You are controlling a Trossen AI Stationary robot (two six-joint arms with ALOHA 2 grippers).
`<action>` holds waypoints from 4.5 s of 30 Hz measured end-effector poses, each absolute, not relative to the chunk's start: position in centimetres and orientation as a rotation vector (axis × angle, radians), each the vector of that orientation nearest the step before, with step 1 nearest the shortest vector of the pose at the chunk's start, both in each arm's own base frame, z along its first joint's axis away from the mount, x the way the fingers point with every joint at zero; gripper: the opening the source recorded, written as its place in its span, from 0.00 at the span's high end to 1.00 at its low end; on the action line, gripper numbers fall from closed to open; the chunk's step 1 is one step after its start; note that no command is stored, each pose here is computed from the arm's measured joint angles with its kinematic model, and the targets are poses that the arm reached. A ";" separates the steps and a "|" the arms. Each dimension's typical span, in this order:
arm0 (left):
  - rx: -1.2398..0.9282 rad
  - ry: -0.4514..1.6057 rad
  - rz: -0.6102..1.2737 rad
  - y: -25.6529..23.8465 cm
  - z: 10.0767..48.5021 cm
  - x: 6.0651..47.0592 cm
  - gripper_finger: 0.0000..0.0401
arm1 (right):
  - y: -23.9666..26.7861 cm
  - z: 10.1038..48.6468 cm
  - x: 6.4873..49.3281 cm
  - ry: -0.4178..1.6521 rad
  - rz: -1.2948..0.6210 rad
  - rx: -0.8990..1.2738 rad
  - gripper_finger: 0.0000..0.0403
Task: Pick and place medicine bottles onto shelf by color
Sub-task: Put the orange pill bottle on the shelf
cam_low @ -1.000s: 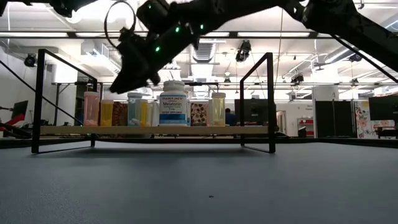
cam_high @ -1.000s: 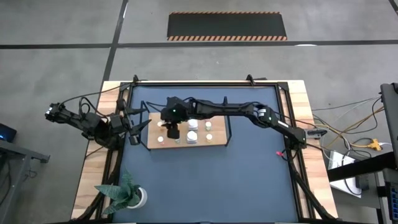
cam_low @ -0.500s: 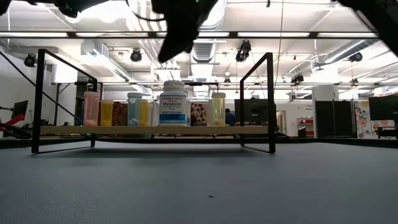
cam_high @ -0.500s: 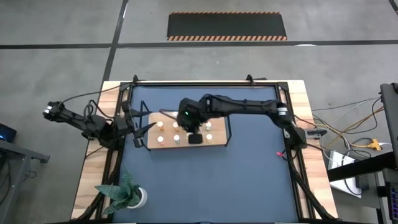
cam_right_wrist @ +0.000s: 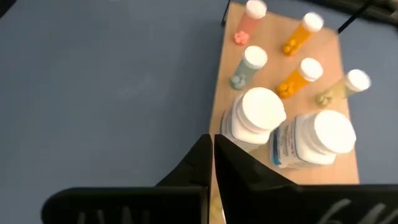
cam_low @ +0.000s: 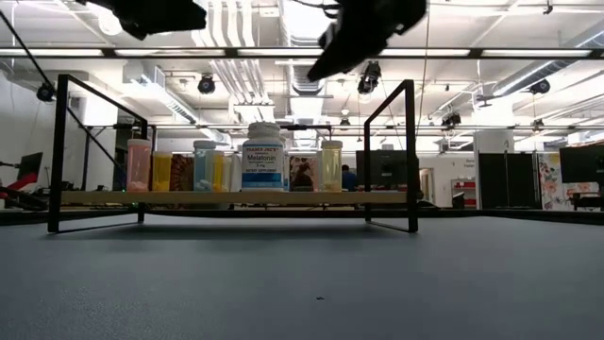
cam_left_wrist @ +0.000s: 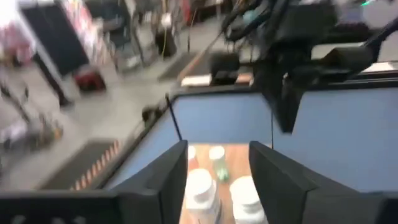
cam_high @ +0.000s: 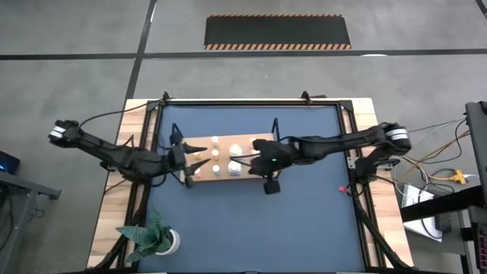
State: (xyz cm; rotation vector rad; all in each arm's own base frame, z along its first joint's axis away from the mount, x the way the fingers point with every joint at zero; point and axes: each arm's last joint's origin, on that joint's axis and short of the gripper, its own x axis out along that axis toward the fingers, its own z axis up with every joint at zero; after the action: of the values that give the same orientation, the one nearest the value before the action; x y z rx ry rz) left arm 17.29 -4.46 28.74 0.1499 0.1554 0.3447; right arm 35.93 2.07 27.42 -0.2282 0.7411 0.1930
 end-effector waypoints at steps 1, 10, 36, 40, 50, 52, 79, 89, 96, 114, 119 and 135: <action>0.116 0.192 0.360 -4.4 29.0 17.6 0.63 | 2.1 27.3 35.2 0.715 0.192 -0.236 0.98; -0.032 0.889 0.471 -1.8 28.9 19.5 0.92 | 1.8 25.8 30.8 0.539 0.177 -0.270 0.98; -0.030 1.237 0.553 1.4 26.8 21.8 1.00 | 1.6 23.7 28.2 0.477 0.214 -0.442 0.98; -0.028 1.248 0.554 1.4 26.5 21.7 1.00 | 1.6 23.5 28.1 0.478 0.213 -0.437 0.98; -0.009 1.260 0.574 1.6 26.1 21.5 1.00 | 1.6 23.5 28.1 0.479 0.208 -0.420 0.98; 0.004 1.256 0.595 1.7 26.0 21.5 1.00 | 1.6 23.5 28.1 0.479 0.208 -0.418 0.98; -0.010 1.258 0.593 1.8 24.1 23.4 1.00 | 1.6 23.4 28.1 0.485 0.202 -0.390 0.98; -0.076 1.235 0.562 1.6 24.9 23.4 1.00 | 1.6 23.4 28.1 0.486 0.199 -0.383 0.98; -0.067 1.256 0.562 1.6 25.2 23.2 1.00 | 1.6 23.4 28.1 0.487 0.197 -0.377 0.98; 0.021 1.319 0.640 1.8 24.6 22.3 1.00 | 1.6 23.4 28.1 0.488 0.197 -0.376 0.98; -0.007 1.314 0.615 1.8 24.5 22.4 1.00 | 1.6 23.4 28.1 0.488 0.197 -0.374 0.98; -0.061 1.312 0.560 1.6 25.0 22.7 1.00 | 1.6 23.4 28.1 0.489 0.195 -0.367 0.98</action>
State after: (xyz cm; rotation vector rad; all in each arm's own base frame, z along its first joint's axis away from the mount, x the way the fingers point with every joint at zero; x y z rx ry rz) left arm 22.70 1.59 24.96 -0.0611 1.3116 0.5600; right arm 28.11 1.60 23.42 -0.3666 0.4891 0.1947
